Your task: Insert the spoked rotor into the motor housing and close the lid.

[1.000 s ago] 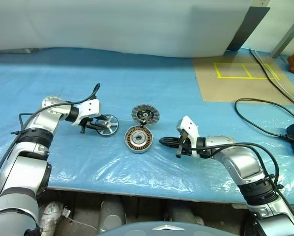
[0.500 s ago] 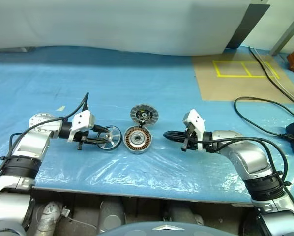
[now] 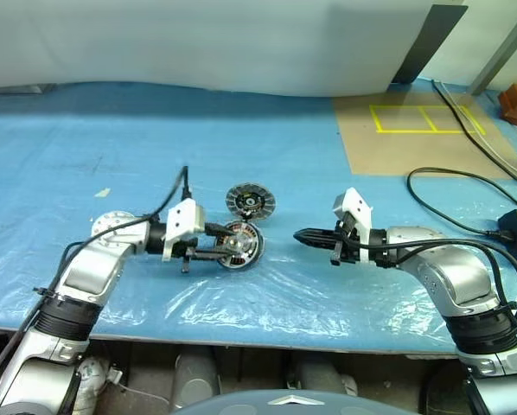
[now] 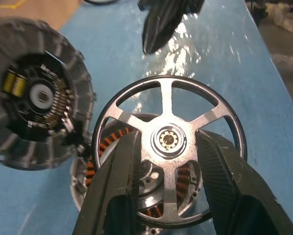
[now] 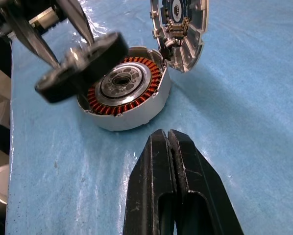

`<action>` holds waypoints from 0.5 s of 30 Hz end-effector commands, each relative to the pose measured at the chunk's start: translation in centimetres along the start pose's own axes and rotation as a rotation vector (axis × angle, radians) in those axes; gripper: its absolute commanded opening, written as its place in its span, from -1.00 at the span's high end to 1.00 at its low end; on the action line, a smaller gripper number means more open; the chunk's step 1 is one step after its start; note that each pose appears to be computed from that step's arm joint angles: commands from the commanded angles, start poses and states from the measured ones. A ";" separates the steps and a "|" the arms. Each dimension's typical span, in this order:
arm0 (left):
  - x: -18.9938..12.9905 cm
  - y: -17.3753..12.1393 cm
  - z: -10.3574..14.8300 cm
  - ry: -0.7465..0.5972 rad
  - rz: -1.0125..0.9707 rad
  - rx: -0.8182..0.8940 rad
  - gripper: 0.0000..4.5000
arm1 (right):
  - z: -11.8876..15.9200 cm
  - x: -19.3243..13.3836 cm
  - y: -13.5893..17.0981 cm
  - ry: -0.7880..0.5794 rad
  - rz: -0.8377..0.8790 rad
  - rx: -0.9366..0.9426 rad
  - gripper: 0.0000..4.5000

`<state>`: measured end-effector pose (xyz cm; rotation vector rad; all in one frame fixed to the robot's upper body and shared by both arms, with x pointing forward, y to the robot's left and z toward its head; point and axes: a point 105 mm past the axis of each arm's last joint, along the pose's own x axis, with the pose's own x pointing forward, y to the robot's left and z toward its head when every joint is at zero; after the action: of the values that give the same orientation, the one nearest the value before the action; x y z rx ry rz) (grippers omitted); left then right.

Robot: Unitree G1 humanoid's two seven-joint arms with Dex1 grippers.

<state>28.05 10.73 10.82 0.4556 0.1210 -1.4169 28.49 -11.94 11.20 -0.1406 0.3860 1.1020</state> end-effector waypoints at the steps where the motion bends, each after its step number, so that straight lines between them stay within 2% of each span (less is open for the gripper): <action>1: 0.4 1.1 0.4 -0.002 0.042 0.054 0.25 | 0.9 -0.3 0.3 -0.014 0.014 -0.035 1.00; 11: 0.5 1.3 0.5 -0.043 0.041 0.033 0.25 | 0.3 -0.5 0.9 -0.006 0.005 -0.020 1.00; 15: 0.0 2.1 2.5 -0.137 0.075 0.029 0.25 | 0.0 -0.6 0.9 0.000 -0.002 -0.015 1.00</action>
<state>29.32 9.90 11.32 0.3963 0.0654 -1.3917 27.79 -12.23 10.48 -0.1379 0.4197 1.0881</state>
